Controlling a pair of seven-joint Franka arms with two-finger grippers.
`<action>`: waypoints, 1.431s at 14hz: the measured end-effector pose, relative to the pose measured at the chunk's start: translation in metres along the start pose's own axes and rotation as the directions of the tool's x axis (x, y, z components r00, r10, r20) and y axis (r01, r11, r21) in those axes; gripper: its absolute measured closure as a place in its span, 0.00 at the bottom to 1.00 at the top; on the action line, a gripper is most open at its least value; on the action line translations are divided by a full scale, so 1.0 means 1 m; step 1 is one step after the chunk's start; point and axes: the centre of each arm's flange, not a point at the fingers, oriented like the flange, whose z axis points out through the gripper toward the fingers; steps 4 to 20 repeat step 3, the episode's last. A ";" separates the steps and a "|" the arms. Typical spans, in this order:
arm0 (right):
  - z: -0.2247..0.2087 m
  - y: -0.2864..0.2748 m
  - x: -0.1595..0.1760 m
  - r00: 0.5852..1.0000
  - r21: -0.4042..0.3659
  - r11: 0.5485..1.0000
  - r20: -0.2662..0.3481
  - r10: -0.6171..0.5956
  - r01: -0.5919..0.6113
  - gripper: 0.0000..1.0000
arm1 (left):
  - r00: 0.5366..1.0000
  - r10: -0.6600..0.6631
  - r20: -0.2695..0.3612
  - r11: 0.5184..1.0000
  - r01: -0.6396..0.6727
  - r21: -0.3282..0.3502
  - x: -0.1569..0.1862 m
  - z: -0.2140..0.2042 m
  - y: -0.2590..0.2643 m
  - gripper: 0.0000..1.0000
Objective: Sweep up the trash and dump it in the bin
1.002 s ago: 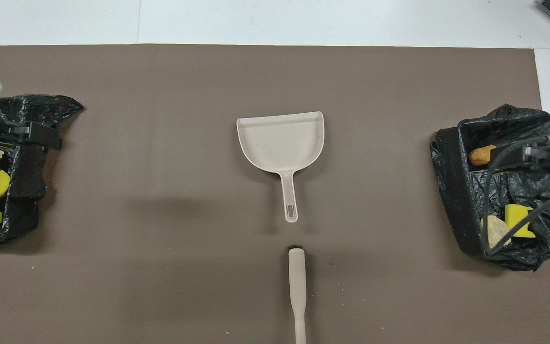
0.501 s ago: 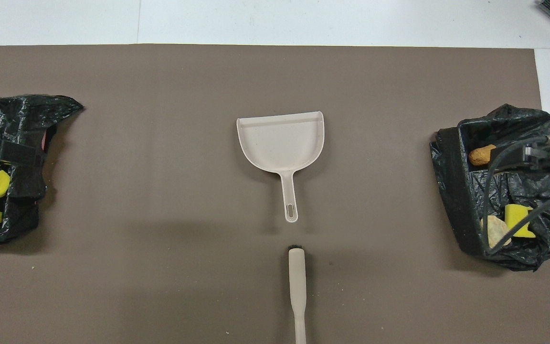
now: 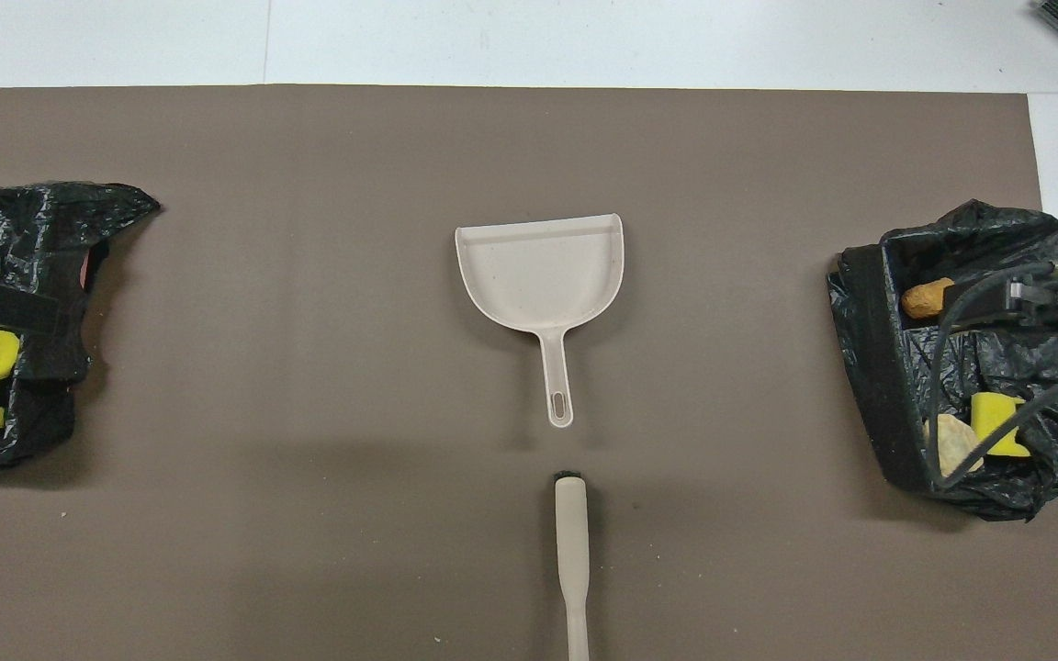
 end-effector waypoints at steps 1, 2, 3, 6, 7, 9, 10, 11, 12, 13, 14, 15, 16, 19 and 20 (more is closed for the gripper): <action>0.000 0.000 0.000 1.000 0.000 1.000 0.000 0.000 0.000 0.00 | 1.000 -0.001 0.009 1.000 0.001 -0.001 -0.001 0.000 0.000 0.00; 0.000 0.000 0.000 1.000 0.000 1.000 0.000 0.000 0.000 0.00 | 1.000 -0.002 0.016 1.000 0.002 -0.002 -0.002 0.000 0.000 0.00; 0.000 0.000 0.000 1.000 0.000 1.000 0.000 0.000 0.000 0.00 | 1.000 -0.002 0.022 1.000 0.002 -0.003 -0.003 -0.002 -0.001 0.00; 0.000 0.000 0.000 1.000 0.000 1.000 0.000 0.000 0.000 0.00 | 1.000 -0.002 0.022 1.000 0.002 -0.003 -0.003 -0.002 -0.001 0.00; 0.000 0.000 0.000 1.000 0.000 1.000 0.000 0.000 0.000 0.00 | 1.000 -0.002 0.022 1.000 0.002 -0.003 -0.003 -0.002 -0.001 0.00; 0.000 0.000 0.000 1.000 0.000 1.000 0.000 0.000 0.000 0.00 | 1.000 -0.002 0.022 1.000 0.002 -0.003 -0.003 -0.002 -0.001 0.00; 0.000 0.000 0.000 1.000 0.000 1.000 0.000 0.000 0.000 0.00 | 1.000 -0.002 0.022 1.000 0.002 -0.003 -0.003 -0.002 -0.001 0.00; 0.000 0.000 0.000 1.000 0.000 1.000 0.000 0.000 0.000 0.00 | 1.000 -0.002 0.022 1.000 0.002 -0.003 -0.003 -0.002 -0.001 0.00; 0.000 0.000 0.000 1.000 0.000 1.000 0.000 0.000 0.000 0.00 | 1.000 -0.002 0.022 1.000 0.002 -0.003 -0.003 -0.002 -0.001 0.00; 0.000 0.000 0.000 1.000 0.000 1.000 0.000 0.000 0.000 0.00 | 1.000 -0.002 0.022 1.000 0.002 -0.003 -0.003 -0.002 -0.001 0.00; 0.000 0.000 0.000 1.000 0.000 1.000 0.000 0.000 0.000 0.00 | 1.000 -0.002 0.022 1.000 0.002 -0.003 -0.003 -0.002 -0.001 0.00; 0.000 0.000 0.000 1.000 0.000 1.000 0.000 0.000 0.000 0.00 | 1.000 -0.002 0.022 1.000 0.002 -0.003 -0.003 -0.002 -0.001 0.00; 0.000 0.000 0.000 1.000 0.000 1.000 0.000 0.000 0.000 0.00 | 1.000 -0.002 0.022 1.000 0.002 -0.003 -0.003 -0.002 -0.001 0.00; 0.000 0.000 0.000 1.000 0.000 1.000 0.000 0.000 0.000 0.00 | 1.000 -0.002 0.022 1.000 0.002 -0.003 -0.003 -0.002 -0.001 0.00; 0.000 0.000 0.000 1.000 0.000 1.000 0.000 0.000 0.000 0.00 | 1.000 -0.002 0.022 1.000 0.002 -0.003 -0.003 -0.002 -0.001 0.00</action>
